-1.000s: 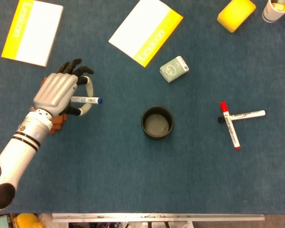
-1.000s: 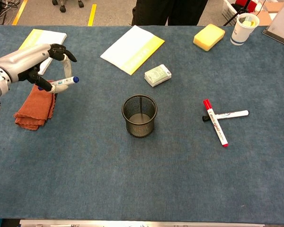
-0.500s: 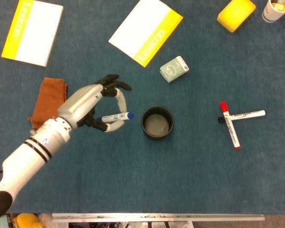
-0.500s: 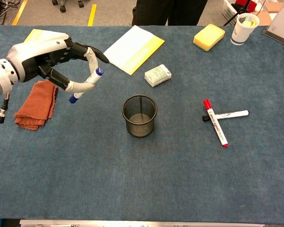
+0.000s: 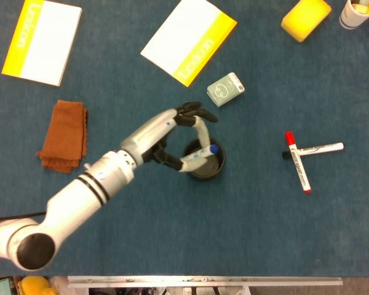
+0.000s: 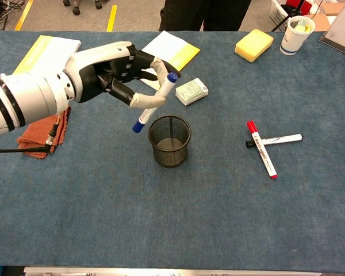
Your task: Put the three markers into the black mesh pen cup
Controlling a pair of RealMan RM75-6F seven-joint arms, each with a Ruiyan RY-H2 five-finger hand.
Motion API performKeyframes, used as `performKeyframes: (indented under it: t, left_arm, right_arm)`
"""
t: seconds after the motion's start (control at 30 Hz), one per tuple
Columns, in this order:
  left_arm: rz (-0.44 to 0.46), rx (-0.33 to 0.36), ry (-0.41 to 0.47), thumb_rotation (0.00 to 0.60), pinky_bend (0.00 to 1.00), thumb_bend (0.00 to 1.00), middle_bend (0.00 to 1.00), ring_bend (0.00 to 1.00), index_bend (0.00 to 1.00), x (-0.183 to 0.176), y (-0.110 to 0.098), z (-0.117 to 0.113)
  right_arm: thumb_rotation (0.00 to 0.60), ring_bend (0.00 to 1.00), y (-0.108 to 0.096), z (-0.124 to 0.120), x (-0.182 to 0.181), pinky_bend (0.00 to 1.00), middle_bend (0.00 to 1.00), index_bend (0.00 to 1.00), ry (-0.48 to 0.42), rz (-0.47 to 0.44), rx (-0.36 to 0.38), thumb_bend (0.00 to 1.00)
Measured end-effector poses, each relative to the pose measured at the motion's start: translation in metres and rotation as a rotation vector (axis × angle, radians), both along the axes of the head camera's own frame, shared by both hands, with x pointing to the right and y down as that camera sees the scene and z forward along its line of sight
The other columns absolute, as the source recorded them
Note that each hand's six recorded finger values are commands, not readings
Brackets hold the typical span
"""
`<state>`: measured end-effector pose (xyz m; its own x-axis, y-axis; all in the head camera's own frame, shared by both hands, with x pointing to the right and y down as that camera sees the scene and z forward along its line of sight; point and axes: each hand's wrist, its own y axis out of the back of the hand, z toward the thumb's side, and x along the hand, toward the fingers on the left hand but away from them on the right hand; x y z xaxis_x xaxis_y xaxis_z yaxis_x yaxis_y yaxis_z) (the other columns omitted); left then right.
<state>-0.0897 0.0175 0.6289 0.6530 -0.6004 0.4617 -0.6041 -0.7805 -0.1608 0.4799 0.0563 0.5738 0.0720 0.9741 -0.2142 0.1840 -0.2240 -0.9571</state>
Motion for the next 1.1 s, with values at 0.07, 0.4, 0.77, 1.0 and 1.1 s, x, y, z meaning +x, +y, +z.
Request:
performKeyframes:
  t: [0.07, 0.4, 0.77, 1.0, 1.1]
  left_arm:
    - [-0.008, -0.016, 0.016, 0.6, 0.08, 0.28, 0.21, 0.03, 0.62, 0.007, 0.0, 0.002]
    - [-0.062, -0.062, 0.052, 0.6, 0.08, 0.28, 0.21, 0.03, 0.62, 0.04, -0.007, 0.021]
    - [-0.139, -0.06, 0.024, 0.6, 0.07, 0.28, 0.21, 0.03, 0.62, 0.041, -0.014, 0.05]
    - [-0.166, -0.073, 0.02, 0.6, 0.02, 0.28, 0.09, 0.0, 0.33, 0.034, -0.007, 0.067]
    - [-0.134, -0.045, 0.007, 0.6, 0.0, 0.28, 0.03, 0.0, 0.15, 0.032, -0.004, 0.069]
  right_arm:
    - [0.6, 0.1, 0.0, 0.0, 0.001, 0.28, 0.19, 0.2, 0.001, 0.002, 0.001, 0.3]
    - [0.6, 0.1, 0.001, -0.002, 0.004, 0.28, 0.19, 0.2, 0.004, 0.007, 0.001, 0.3]
    - [0.6, 0.1, 0.001, -0.004, 0.004, 0.28, 0.19, 0.2, 0.005, 0.01, 0.003, 0.3]
    - [0.6, 0.1, 0.002, -0.007, 0.008, 0.28, 0.19, 0.2, 0.008, 0.019, 0.011, 0.3]
    - [0.6, 0.1, 0.002, -0.007, 0.007, 0.28, 0.19, 0.2, 0.007, 0.016, 0.011, 0.3]
